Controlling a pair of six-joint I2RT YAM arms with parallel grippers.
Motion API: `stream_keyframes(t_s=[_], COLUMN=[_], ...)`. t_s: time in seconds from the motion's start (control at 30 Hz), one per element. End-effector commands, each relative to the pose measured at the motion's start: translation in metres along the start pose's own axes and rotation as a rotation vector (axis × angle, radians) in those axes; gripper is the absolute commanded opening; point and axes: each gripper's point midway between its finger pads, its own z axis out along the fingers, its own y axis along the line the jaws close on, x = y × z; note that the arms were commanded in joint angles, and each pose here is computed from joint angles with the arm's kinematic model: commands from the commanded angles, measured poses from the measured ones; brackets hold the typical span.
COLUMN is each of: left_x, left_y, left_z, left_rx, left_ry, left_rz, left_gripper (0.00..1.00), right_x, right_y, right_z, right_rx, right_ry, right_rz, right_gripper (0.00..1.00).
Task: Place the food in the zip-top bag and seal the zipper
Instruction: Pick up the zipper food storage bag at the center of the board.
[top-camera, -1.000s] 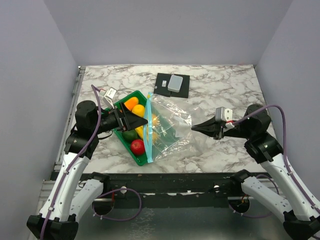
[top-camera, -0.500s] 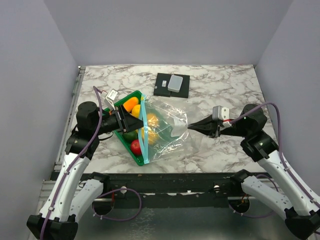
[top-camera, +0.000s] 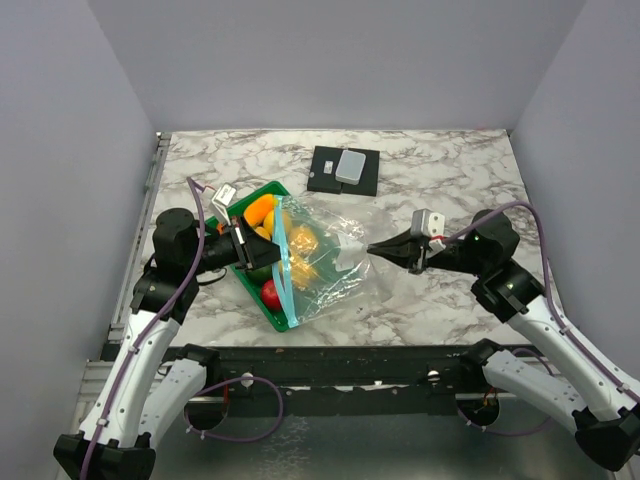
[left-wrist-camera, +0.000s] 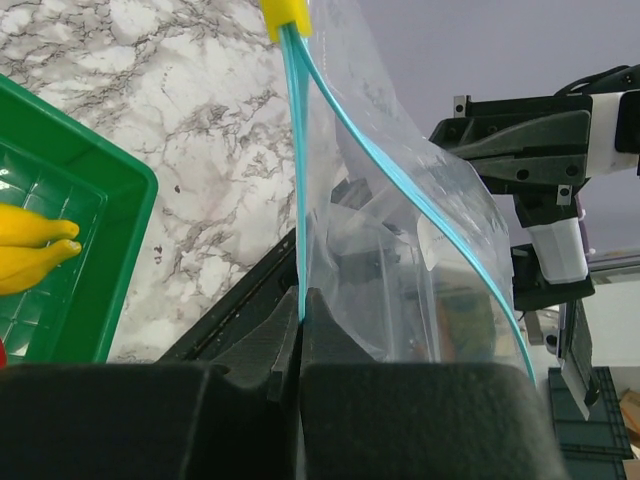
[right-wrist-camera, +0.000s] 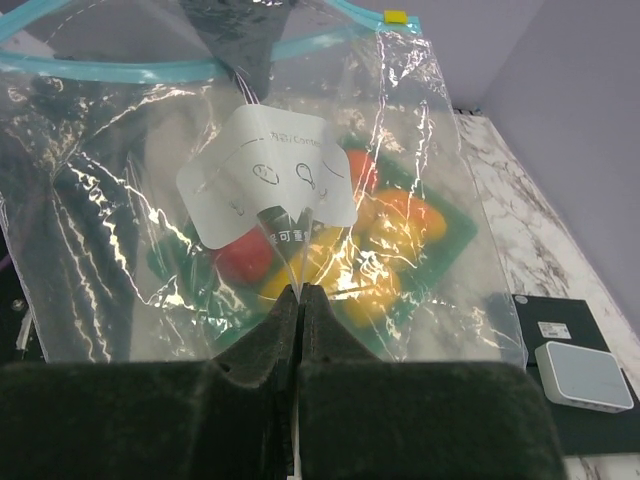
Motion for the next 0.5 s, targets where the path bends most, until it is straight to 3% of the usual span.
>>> stream_keyframes(t_s=[0.0, 0.3, 0.47], left_x=[0.004, -0.018, -0.045], left_y=[-0.001, 0.0, -0.003], left_z=[-0.001, -0.005, -0.018], left_rx=[0.009, -0.082, -0.204], left_ry=[0.002, -0.081, -0.171], left_rz=[0.003, 0.08, 0.193], left_gripper=[0.0, 0.0, 0.0], right_x=[-0.002, 0.002, 0.005], right_y=[-0.01, -0.018, -0.027], right_z=[0.001, -0.003, -0.007], right_rx=[0.065, 0.123, 0.187], right_ry=[-0.01, 0.044, 0.076], right_rz=[-0.002, 0.063, 0.103], right_gripper=[0.02, 0.36, 0.48])
